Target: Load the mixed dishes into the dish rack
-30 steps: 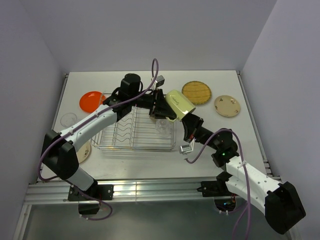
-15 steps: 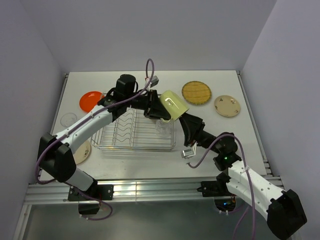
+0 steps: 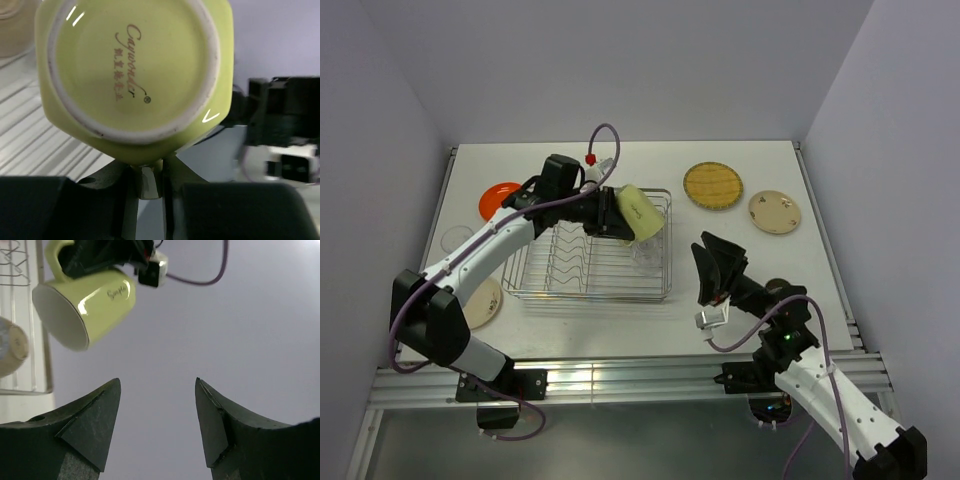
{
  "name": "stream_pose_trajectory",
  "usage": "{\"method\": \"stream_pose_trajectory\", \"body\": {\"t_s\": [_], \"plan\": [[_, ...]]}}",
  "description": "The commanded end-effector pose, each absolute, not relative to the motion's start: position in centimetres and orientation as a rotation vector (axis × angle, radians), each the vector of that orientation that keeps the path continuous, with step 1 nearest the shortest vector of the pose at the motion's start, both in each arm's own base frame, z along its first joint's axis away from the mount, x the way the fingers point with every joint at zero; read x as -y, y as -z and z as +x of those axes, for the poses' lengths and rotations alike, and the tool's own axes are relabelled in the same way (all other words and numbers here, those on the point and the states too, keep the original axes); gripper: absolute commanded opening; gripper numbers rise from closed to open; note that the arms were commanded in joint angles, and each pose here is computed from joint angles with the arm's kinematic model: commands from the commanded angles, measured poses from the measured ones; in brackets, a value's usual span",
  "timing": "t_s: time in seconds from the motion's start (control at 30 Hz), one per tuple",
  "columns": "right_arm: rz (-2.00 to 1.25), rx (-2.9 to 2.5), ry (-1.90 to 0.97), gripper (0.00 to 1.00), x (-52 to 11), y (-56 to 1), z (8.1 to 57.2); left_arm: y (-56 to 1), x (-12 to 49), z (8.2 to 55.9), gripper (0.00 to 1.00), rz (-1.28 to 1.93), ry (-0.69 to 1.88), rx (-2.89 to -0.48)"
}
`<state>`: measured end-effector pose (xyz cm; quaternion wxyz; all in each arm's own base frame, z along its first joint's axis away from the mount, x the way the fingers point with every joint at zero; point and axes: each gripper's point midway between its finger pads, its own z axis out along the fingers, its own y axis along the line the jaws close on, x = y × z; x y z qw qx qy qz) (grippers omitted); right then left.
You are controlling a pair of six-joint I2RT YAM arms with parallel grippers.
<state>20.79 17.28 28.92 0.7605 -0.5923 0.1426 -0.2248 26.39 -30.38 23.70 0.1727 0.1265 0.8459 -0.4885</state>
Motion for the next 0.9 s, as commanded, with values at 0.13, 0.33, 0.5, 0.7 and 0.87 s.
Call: {"method": "stream_pose_trajectory", "body": {"t_s": [0.13,0.33,0.5,0.7,0.87], "plan": [[-1.135,-0.786,0.358,0.71,-13.6,-27.8,23.6,-26.0,27.7,25.9,0.00,0.878,1.053,-2.002],[-1.040,-0.912,0.327,0.73,-12.2,-27.3,24.0,-25.1,27.4,24.9,0.00,1.164,0.957,-1.826],[-0.977,-0.988,0.333,0.73,-11.0,-26.7,24.4,-24.3,27.2,24.2,0.00,1.356,0.894,-1.665],[-0.930,-1.027,0.342,0.74,-10.1,-26.4,24.5,-22.6,27.3,24.7,0.00,1.490,0.821,-1.598],[-0.916,-1.047,0.346,0.74,-9.8,-25.9,24.5,-20.9,28.1,24.5,0.00,1.580,0.785,-1.603]]}}
